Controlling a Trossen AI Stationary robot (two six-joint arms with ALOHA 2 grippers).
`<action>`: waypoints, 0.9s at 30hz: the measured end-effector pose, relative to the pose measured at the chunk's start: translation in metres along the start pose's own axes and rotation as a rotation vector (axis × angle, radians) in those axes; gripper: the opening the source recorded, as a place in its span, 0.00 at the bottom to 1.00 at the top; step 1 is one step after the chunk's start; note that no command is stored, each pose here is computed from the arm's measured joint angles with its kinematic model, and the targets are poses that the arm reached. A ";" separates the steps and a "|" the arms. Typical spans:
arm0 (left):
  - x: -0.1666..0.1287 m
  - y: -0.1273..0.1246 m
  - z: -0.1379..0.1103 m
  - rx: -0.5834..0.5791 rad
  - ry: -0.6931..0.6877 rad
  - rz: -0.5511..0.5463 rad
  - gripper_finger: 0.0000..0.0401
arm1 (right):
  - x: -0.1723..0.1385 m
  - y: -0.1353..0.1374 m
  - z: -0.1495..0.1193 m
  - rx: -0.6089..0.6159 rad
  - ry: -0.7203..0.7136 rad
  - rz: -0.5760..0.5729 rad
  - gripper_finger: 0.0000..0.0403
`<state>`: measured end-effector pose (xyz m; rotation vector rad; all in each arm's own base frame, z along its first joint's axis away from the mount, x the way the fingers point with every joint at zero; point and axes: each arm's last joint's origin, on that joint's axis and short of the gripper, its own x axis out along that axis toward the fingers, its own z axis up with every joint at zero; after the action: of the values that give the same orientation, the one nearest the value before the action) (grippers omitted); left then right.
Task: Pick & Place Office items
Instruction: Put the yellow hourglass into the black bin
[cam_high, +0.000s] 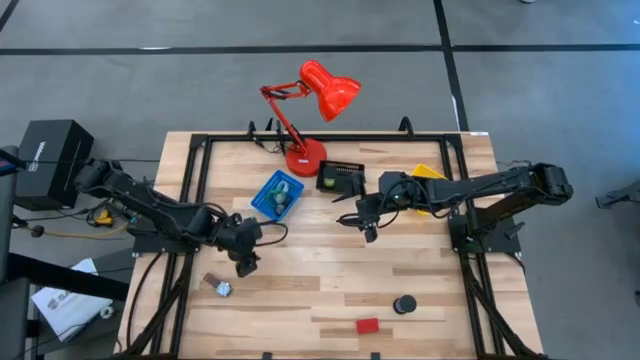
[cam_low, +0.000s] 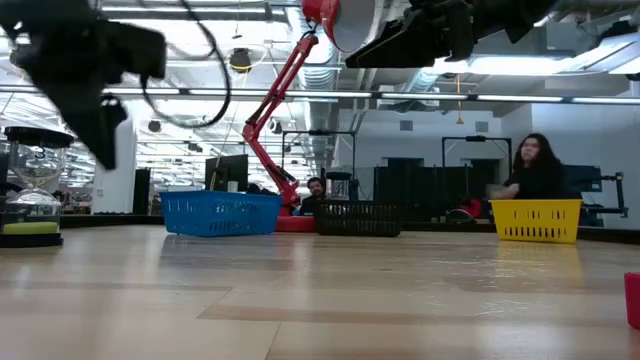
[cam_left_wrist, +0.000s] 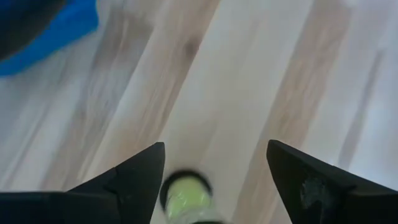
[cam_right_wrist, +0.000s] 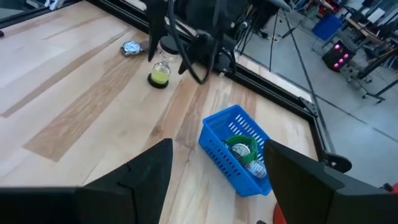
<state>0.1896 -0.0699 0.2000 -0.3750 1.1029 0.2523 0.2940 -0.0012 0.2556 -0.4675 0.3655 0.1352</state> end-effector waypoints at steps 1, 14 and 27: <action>0.003 0.002 -0.004 -0.010 0.020 0.002 0.70 | 0.000 0.000 0.000 0.004 0.001 0.000 0.60; 0.015 0.010 -0.021 -0.062 0.167 -0.045 0.70 | 0.000 0.000 0.000 0.015 0.002 0.002 0.60; 0.014 0.015 -0.025 -0.052 0.208 0.010 0.56 | 0.000 0.000 -0.001 0.015 0.007 0.004 0.60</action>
<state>0.1696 -0.0669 0.1749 -0.4496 1.3042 0.2551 0.2938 -0.0011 0.2549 -0.4521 0.3738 0.1345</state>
